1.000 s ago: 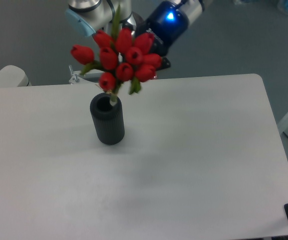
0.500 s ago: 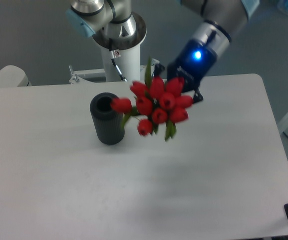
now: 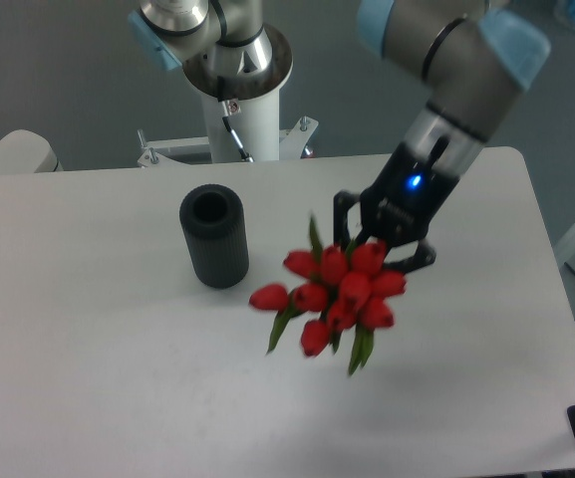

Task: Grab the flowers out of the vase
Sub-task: 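Carry the held tulips away from the vase and lower them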

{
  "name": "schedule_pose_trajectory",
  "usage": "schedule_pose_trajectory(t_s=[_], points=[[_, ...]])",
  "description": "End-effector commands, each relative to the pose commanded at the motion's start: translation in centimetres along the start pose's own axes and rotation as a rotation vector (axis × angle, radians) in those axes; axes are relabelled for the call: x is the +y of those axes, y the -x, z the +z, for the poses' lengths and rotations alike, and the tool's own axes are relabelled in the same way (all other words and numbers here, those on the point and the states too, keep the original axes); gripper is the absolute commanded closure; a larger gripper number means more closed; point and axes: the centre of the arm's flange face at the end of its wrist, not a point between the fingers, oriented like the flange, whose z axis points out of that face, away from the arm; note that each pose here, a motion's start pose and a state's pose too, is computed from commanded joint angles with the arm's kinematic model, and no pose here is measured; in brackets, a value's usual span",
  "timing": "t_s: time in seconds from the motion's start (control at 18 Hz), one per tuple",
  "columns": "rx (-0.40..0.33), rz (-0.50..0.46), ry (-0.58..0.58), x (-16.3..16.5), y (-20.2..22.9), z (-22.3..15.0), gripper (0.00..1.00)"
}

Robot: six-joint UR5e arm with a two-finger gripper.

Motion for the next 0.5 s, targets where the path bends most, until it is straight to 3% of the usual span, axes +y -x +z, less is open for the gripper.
schedule_pose_trajectory(t_s=[0.28,0.5], points=[[-0.032,0.074,0.281,-0.2,-0.3,5.5,0.82],[-0.038,0.097,0.324,-1.2,0.7,7.2,0.81]])
